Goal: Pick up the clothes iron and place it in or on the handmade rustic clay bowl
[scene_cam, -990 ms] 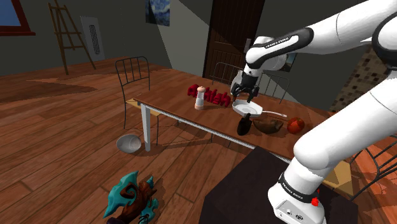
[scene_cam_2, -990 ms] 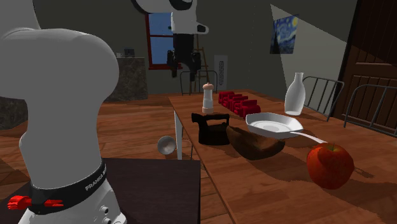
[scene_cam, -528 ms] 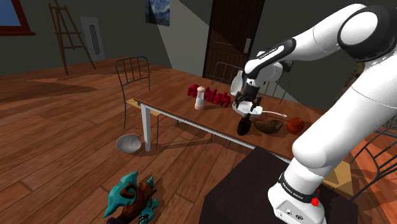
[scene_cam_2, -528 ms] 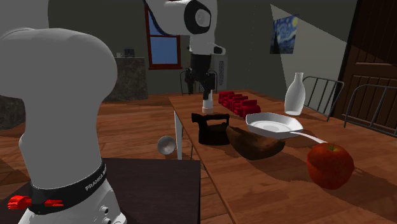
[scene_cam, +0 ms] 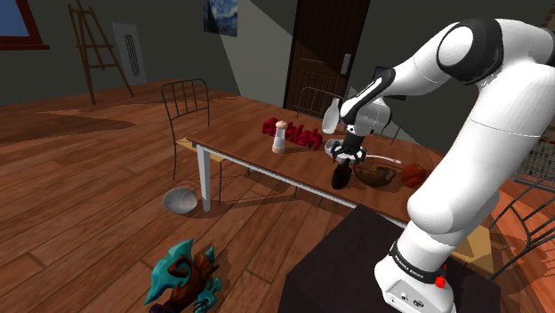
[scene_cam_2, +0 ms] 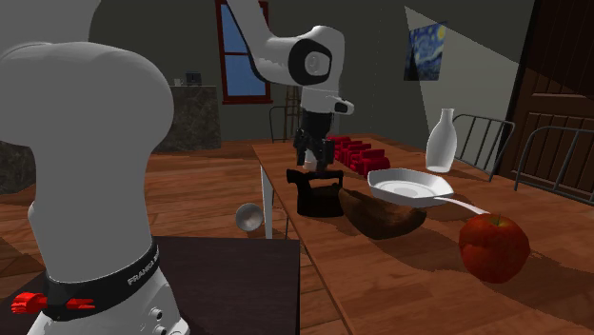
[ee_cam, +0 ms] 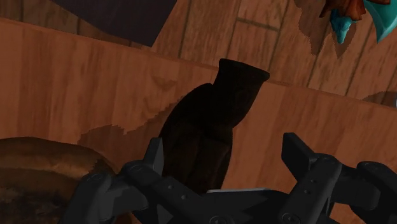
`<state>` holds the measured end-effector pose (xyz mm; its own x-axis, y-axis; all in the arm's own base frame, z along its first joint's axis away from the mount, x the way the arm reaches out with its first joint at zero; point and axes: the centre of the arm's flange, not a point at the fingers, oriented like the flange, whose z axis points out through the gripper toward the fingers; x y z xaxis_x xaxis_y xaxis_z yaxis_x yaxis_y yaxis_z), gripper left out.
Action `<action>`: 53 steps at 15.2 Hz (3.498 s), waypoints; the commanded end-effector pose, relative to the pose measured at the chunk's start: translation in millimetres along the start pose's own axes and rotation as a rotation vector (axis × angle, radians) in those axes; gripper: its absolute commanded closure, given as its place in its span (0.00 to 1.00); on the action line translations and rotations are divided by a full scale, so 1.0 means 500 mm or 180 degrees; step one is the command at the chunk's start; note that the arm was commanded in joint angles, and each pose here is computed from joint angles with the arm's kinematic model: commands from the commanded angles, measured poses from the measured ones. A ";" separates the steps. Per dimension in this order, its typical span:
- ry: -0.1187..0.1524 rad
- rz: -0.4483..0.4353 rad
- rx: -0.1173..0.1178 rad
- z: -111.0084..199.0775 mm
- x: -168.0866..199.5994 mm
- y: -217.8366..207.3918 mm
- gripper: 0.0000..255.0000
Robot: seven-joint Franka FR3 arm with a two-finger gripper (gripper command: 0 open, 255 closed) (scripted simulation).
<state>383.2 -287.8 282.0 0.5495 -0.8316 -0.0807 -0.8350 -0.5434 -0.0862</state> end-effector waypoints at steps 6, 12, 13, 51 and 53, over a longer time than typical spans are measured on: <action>0.0000 0.0010 0.0000 0.059 0.002 0.003 0.00; 0.0000 0.0010 0.0000 0.059 0.002 0.003 0.00; 0.0000 0.0010 0.0000 0.059 0.002 0.003 1.00; 0.0000 0.0010 0.0000 -0.245 -0.023 -0.024 1.00; 0.0000 0.0010 0.0000 -0.266 -0.025 -0.026 1.00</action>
<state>382.6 -286.3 409.0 0.5471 -0.8331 -0.0815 -0.8366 -0.5410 -0.0859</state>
